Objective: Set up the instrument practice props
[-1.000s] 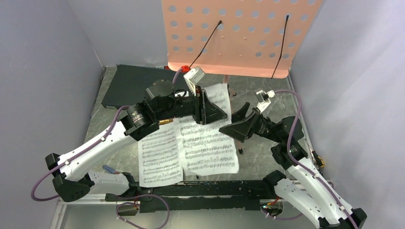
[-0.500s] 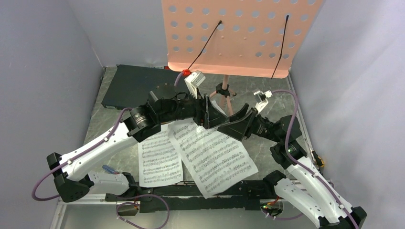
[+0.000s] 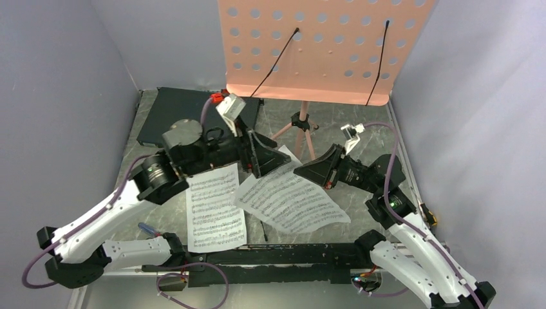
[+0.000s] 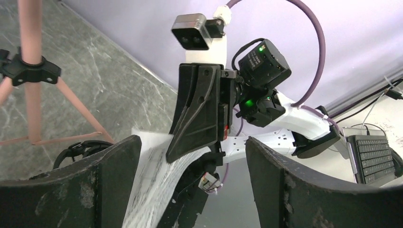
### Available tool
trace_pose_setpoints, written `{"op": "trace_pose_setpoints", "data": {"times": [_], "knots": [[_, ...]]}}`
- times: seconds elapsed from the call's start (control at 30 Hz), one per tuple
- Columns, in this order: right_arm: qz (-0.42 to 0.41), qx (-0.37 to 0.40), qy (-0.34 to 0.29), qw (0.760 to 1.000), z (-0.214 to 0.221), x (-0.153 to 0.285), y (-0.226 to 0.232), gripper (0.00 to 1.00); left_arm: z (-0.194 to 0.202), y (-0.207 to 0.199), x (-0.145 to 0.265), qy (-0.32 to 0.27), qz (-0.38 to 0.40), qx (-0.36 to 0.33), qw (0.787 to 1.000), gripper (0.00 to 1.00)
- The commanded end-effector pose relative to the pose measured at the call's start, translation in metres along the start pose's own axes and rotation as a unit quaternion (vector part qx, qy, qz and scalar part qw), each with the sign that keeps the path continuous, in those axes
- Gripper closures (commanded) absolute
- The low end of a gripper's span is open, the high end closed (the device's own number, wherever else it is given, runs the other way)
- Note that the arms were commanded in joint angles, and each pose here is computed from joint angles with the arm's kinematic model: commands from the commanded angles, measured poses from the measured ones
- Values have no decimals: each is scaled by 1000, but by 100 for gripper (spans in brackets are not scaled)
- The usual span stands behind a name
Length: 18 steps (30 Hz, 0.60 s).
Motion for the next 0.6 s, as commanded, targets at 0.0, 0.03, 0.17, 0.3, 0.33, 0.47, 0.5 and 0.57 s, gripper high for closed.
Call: {"op": "trace_pose_setpoints", "data": {"times": [0.0,0.03,0.17,0.3,0.33,0.47,0.5,0.57], "knots": [[-26,61,-49,997,-20,9,38,100,-6,-4,30,-21,-18,-46,999,13],[-28,66,-58,996,-21,11,43,100,-6,-4,35,-21,-25,-52,998,13],[-42,84,-108,990,-29,23,66,100,-5,-4,61,-24,-41,-80,996,12],[-62,87,-150,983,-35,33,85,100,-3,-7,86,-41,-41,-102,993,10],[-69,88,-159,981,-37,35,91,100,-2,-6,90,-45,-44,-106,992,10],[-93,93,-191,973,-44,43,111,100,6,-7,94,-51,-18,-116,992,10],[-103,89,-196,971,-45,44,115,100,10,-7,92,-47,-7,-118,992,10],[-117,81,-205,968,-47,45,121,100,13,-11,88,-38,34,-125,991,10]]}}
Point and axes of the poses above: each gripper's point midway between its finger pads, its own x axis back along the fingers, its own y axis along the line the jaws close on, z = x × y, the point moved 9 cm from there along x, back along the fingers, and after that the axes turned 7 degrees about -x, right-handed, at the moved point
